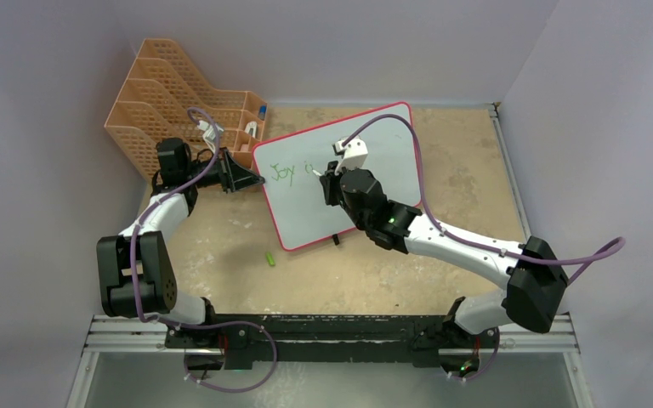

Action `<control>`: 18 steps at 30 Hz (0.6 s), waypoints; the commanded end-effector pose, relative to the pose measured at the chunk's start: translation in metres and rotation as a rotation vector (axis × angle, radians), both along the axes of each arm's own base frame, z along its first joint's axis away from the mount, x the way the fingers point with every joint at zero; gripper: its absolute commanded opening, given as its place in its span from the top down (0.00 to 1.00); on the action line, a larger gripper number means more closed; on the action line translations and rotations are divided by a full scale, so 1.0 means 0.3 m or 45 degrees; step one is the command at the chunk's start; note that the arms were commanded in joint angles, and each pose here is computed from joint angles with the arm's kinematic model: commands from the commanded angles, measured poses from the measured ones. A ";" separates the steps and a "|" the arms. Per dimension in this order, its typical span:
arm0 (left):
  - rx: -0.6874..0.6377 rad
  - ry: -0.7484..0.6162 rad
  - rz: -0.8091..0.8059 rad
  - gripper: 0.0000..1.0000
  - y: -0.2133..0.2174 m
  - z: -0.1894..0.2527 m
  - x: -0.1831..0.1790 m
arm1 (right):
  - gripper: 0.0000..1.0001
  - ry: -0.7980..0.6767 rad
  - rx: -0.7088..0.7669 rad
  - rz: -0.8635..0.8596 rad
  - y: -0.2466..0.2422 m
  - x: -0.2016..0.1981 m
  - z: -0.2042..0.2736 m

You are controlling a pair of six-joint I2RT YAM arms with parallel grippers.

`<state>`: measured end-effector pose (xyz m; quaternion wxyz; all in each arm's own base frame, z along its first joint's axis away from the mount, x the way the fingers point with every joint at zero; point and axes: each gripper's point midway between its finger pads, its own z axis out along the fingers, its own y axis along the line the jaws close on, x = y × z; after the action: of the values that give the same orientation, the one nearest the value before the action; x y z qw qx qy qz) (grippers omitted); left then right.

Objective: Write a sentence on the whiteboard

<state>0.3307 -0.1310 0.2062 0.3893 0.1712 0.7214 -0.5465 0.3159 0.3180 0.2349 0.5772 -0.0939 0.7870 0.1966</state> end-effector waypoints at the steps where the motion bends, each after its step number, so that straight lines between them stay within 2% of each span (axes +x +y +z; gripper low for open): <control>1: 0.008 -0.090 -0.043 1.00 -0.016 0.055 -0.010 | 1.00 -0.044 0.033 -0.015 -0.001 0.015 0.060; 18: 0.008 -0.087 -0.043 1.00 -0.018 0.052 -0.009 | 1.00 -0.079 0.075 0.008 0.001 0.006 0.126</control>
<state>0.3294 -0.1314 0.2070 0.3881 0.1737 0.7198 -0.5487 0.3148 0.3171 0.2385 0.5793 -0.0970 0.7847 0.1980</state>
